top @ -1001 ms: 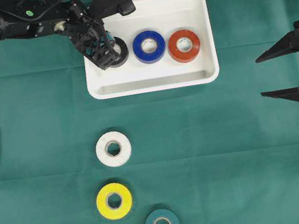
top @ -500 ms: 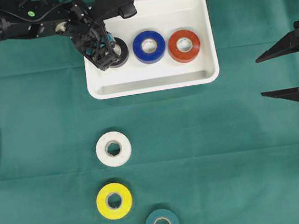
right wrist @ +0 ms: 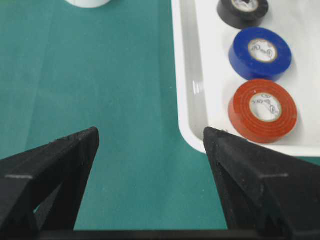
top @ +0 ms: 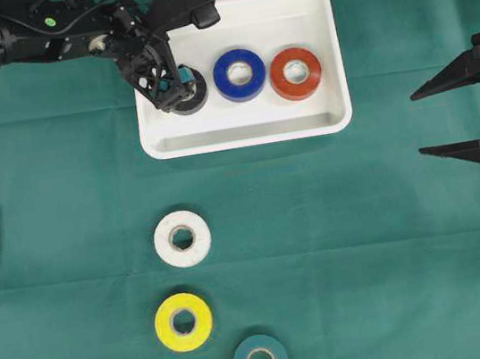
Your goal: Pick up the tape from a random location and place it into the white case.
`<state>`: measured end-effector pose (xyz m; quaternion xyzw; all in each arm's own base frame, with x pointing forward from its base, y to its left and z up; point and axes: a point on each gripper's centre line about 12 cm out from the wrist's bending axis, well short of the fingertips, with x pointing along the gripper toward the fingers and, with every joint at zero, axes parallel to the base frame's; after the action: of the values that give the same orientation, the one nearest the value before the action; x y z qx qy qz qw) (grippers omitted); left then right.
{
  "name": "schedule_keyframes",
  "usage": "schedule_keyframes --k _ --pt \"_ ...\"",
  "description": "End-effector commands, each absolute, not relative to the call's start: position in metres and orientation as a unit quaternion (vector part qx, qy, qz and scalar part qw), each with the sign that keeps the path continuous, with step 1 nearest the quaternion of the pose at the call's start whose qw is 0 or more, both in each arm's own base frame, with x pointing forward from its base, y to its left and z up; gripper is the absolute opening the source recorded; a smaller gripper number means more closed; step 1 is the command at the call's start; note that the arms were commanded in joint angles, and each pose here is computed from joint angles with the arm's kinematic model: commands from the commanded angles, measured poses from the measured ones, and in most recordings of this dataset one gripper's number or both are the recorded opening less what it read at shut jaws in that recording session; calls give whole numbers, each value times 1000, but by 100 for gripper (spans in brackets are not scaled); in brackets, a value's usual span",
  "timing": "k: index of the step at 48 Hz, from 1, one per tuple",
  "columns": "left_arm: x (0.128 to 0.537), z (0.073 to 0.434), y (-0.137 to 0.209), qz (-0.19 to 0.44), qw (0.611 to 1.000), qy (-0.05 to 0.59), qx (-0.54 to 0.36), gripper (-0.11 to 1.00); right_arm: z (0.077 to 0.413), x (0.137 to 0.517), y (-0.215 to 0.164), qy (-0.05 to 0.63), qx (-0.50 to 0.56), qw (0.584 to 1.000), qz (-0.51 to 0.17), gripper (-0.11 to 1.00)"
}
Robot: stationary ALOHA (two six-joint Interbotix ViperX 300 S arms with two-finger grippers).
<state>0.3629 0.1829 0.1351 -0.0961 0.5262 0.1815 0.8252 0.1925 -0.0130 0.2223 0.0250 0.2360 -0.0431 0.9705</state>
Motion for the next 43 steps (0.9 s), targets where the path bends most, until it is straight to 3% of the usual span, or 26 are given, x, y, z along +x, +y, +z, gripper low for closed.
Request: schedule_keyframes --k 1,22,35,43 --pt "366 151 185 186 835 509 -94 87 232 197 -13 225 24 973 -44 84" --pt "352 226 178 193 860 465 -82 86 233 197 -14 224 24 973 -44 84" --pt "348 227 172 189 862 464 -79 86 234 197 -14 223 24 973 -44 84" --pt "359 227 144 156 869 466 -61 86 235 198 -14 222 25 974 -45 84"
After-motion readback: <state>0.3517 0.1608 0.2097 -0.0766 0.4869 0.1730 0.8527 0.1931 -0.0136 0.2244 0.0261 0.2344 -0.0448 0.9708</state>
